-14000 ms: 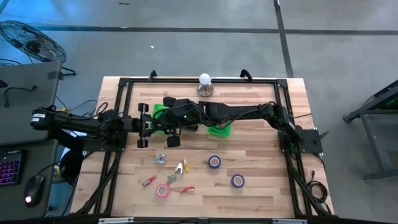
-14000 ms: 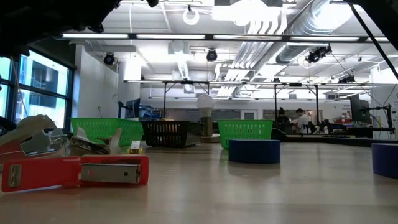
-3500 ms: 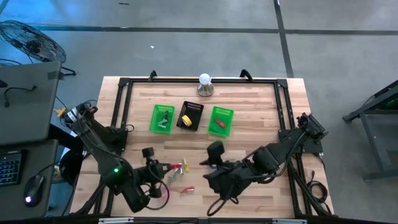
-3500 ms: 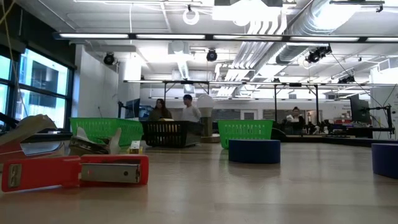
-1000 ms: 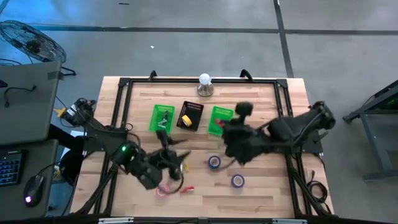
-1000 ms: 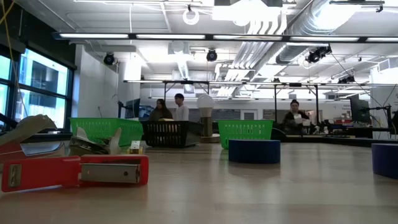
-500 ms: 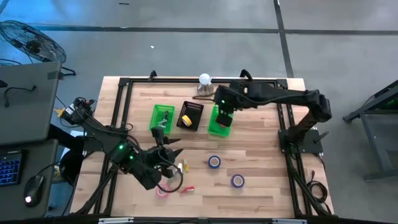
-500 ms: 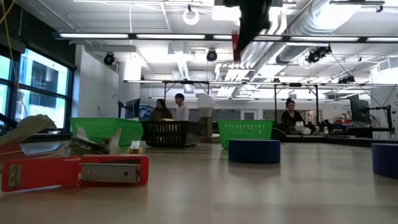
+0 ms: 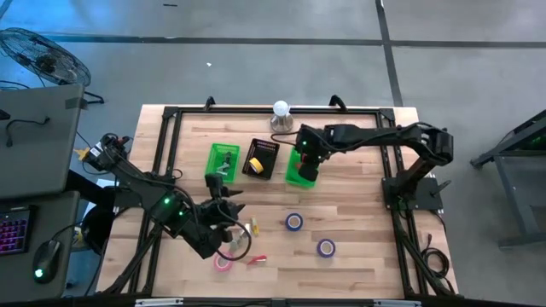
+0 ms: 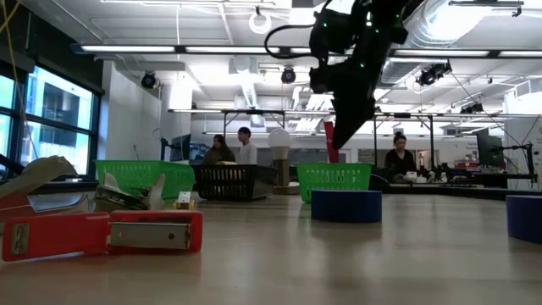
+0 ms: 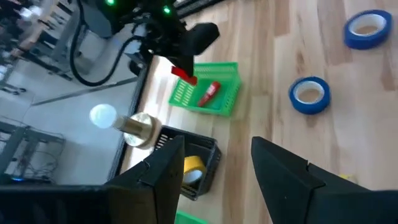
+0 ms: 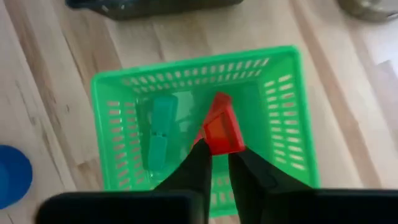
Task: Pick and place Stapler, Stapler remover, tape
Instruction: Put the left red stapler into the right green bin, then put the right blue tape into the black bin
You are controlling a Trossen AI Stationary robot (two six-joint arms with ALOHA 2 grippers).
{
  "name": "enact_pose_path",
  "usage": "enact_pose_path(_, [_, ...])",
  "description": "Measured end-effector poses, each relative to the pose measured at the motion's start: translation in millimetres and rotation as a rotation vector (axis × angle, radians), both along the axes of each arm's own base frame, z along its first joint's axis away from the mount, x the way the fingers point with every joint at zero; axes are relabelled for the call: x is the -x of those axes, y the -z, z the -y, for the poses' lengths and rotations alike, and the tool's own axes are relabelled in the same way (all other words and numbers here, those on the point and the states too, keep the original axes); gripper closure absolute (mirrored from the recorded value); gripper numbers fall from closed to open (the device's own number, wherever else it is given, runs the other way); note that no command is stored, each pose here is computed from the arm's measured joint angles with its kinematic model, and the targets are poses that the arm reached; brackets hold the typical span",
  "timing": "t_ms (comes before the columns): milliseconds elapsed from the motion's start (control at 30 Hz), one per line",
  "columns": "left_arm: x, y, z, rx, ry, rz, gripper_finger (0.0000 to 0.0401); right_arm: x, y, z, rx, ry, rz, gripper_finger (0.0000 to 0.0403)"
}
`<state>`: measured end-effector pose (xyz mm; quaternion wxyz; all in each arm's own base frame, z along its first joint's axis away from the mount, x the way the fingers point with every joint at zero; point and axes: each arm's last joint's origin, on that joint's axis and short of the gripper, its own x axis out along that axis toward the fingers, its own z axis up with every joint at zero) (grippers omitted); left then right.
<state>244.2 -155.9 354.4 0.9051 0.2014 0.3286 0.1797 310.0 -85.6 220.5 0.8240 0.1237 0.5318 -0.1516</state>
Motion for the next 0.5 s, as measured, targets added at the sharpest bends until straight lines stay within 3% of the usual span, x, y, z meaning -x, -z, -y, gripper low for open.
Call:
enact_pose_path(300, [0,1,0,0.034,0.001,-0.011,0.0220,-2,5,-10,0.009,-0.028,0.002,0.0215])
enact_pose_path(500, [2,2,0,0.056,-0.004,-0.022,0.0220,-7,-6,-26,-0.026,-0.147,0.036,0.0160])
